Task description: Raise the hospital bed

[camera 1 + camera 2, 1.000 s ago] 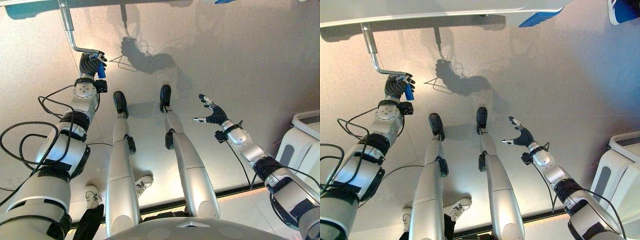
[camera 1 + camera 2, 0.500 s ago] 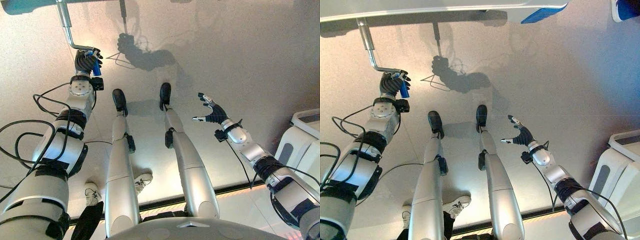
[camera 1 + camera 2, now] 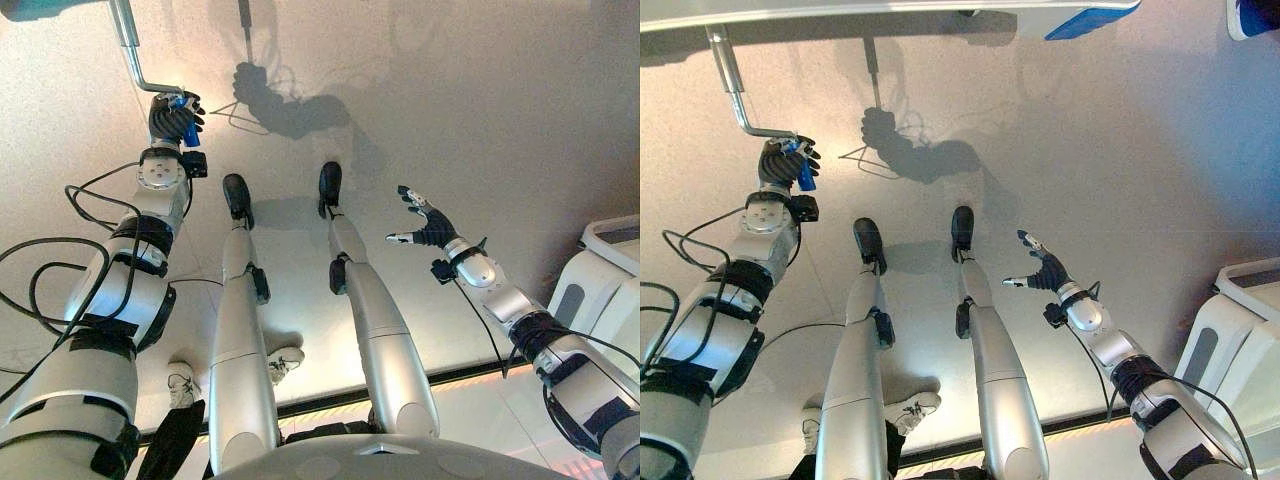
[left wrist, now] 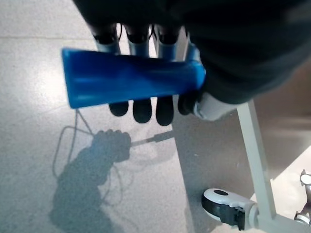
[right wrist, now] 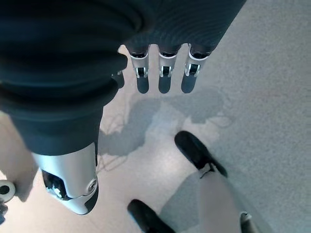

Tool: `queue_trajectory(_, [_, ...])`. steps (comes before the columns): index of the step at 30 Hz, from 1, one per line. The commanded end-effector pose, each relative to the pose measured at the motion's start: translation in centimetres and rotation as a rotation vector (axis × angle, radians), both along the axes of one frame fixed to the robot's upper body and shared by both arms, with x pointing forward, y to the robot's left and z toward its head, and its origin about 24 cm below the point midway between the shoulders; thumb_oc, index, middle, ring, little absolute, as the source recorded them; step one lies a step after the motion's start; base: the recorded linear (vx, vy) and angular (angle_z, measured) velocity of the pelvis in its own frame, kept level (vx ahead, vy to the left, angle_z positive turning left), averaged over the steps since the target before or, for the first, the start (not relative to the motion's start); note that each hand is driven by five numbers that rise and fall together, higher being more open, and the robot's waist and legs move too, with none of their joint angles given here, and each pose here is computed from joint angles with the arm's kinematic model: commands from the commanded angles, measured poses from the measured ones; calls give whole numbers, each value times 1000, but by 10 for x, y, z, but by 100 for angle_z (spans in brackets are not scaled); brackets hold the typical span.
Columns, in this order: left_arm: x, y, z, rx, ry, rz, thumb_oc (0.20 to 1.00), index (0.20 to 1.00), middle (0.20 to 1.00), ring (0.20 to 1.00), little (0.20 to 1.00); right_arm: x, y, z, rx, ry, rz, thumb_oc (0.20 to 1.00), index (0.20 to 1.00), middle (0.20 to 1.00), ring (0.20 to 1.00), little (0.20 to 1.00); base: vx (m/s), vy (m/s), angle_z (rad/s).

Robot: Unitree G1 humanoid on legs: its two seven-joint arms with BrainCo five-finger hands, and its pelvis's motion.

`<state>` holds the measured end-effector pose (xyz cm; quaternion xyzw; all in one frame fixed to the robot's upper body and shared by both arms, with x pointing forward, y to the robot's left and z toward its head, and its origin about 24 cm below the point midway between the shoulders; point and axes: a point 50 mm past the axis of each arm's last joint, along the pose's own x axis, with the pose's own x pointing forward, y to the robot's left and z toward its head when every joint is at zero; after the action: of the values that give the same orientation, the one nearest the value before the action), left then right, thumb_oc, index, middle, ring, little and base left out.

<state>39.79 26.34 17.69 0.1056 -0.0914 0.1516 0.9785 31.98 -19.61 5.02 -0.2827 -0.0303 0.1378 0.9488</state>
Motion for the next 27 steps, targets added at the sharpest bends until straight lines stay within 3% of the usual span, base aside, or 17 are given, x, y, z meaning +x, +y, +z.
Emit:
queue_trajectory(1, [-10,24,-11,-17,27,92,200,200,200,200,200,-10,-2,5,1,-42,41,1000,1000,1000,1000,1000,0,0,0])
queue_trajectory(9, [-15,33,-22,-50,56,125,200,200,200,200,200,-14,-3,3,6,-34,46,1000,1000,1000,1000,1000,0,0,0])
queue_trajectory(27, [-53,87,-54,-167,97,287,200,200,200,200,200,-21,-16,5,-19,-36,40,1000,1000,1000,1000,1000,0,0,0])
